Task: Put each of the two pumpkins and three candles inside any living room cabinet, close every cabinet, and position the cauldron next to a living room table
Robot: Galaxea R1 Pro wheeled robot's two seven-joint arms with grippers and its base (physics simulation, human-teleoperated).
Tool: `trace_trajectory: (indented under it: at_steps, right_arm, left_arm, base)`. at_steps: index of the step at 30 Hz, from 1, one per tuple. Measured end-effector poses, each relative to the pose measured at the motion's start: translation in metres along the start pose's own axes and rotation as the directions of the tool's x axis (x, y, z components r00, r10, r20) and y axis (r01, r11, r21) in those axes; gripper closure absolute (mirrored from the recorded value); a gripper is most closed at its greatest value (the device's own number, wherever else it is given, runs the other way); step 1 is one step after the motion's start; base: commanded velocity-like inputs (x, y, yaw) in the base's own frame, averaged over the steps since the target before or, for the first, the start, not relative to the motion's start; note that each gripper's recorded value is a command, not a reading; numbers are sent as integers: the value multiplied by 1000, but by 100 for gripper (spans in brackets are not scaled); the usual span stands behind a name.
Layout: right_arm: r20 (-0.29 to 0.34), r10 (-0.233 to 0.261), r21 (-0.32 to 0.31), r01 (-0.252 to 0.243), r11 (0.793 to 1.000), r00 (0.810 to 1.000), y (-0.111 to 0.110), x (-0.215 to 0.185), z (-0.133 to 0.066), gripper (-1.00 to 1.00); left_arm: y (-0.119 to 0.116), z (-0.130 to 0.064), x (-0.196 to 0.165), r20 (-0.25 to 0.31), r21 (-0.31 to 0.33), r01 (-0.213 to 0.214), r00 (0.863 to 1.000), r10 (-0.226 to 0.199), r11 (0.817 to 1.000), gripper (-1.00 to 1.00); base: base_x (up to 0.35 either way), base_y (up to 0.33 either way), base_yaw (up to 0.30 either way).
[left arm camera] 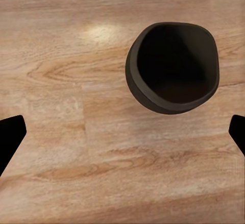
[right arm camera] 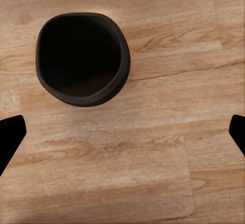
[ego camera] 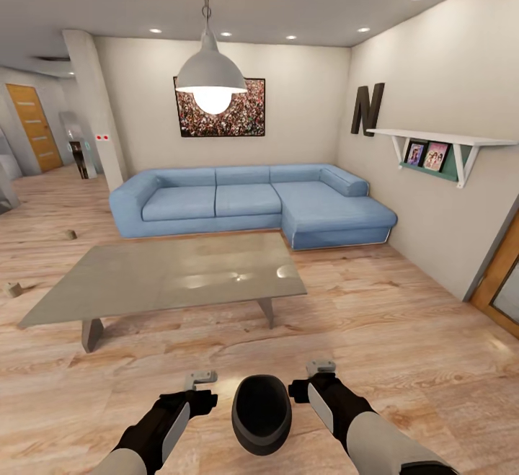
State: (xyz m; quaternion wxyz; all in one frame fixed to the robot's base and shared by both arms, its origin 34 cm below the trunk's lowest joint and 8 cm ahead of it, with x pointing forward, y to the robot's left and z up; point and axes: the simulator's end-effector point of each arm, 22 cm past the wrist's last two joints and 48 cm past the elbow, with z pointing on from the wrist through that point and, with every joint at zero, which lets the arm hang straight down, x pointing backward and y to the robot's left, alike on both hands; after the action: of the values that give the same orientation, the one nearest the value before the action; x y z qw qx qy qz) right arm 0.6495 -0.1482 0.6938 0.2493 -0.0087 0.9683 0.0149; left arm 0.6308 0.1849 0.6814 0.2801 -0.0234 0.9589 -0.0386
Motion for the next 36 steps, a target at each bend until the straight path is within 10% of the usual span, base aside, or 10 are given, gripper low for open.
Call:
trace_trajectory:
  at_steps: [21,36]
  right_arm:
    - [1,-4,-104,4,995,1000,20,13,26,-100]
    - [4,-4,-103,4,995,1000,18,24,47,-100]
  left_arm:
    - [-5,26,14,4,23,4,1000,-4,1000,-100]
    - [-36,43,29,0,181,-1,1000,1,983,-100]
  base:
    - [0,0,0]
    - [0,0,0]
